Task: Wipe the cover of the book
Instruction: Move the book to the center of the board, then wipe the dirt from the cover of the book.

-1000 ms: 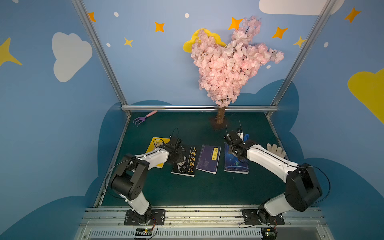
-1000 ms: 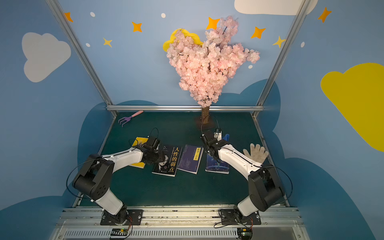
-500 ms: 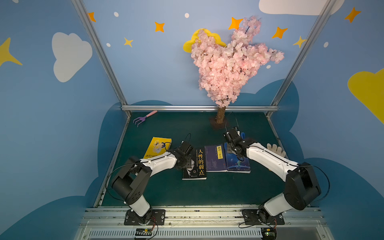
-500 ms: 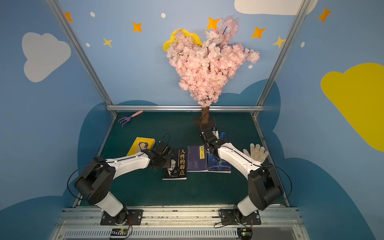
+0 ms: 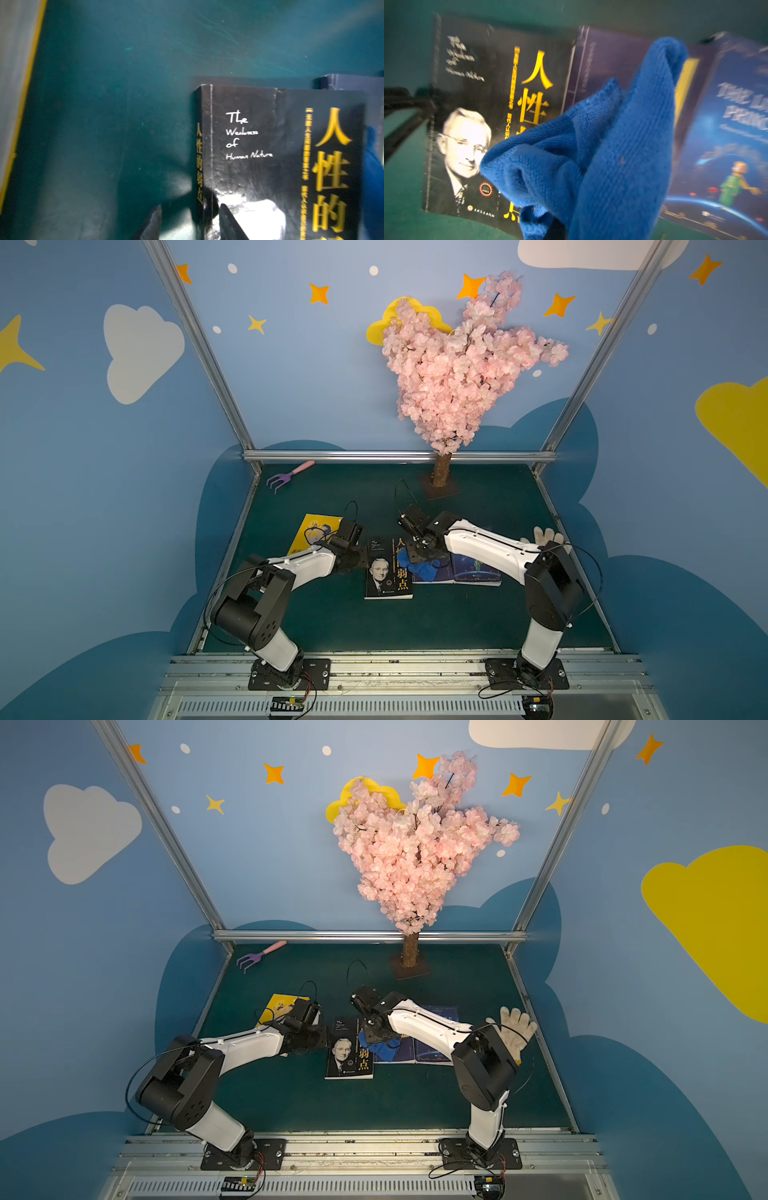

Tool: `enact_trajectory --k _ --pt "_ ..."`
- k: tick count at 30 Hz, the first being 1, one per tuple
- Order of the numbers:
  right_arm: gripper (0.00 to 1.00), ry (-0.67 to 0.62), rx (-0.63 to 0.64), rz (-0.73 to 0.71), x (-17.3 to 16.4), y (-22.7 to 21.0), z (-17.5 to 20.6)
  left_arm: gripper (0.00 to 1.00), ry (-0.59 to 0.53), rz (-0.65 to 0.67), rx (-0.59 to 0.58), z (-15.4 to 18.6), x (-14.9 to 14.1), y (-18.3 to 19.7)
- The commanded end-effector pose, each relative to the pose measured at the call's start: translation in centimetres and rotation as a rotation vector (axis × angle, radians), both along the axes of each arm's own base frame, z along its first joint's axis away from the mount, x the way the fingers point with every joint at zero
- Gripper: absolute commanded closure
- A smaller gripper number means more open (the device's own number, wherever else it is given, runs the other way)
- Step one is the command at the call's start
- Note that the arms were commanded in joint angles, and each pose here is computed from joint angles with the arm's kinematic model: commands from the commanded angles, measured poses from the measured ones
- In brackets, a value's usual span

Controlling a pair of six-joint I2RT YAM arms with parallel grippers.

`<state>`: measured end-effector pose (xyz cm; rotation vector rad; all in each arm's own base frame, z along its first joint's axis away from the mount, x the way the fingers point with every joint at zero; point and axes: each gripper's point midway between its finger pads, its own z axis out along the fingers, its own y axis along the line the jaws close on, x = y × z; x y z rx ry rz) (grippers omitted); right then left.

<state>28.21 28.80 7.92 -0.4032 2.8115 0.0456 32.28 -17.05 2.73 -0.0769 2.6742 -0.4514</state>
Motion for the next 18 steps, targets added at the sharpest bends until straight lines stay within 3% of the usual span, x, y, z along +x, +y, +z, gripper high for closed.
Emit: enact_trajectory --k 1,6,11,18 --pt "1.0 0.056 -0.016 0.002 -1.3 1.2 -1.4 0.56 0.031 -0.053 -0.05 -0.3 -0.2 -1.3" --pt "1.0 0.073 -0.059 0.032 0.2 2.8 -3.5 0.61 0.086 -0.076 -0.053 -1.8 -0.4 -1.8" --pt "1.0 0.076 -0.085 -0.008 3.1 2.9 -5.0 0.73 0.161 -0.081 -0.047 -3.1 -0.5 -2.1" --pt "1.0 0.183 -0.092 -0.037 4.6 3.0 -6.9 0.79 0.164 -0.065 -0.042 -3.3 -0.6 -1.7"
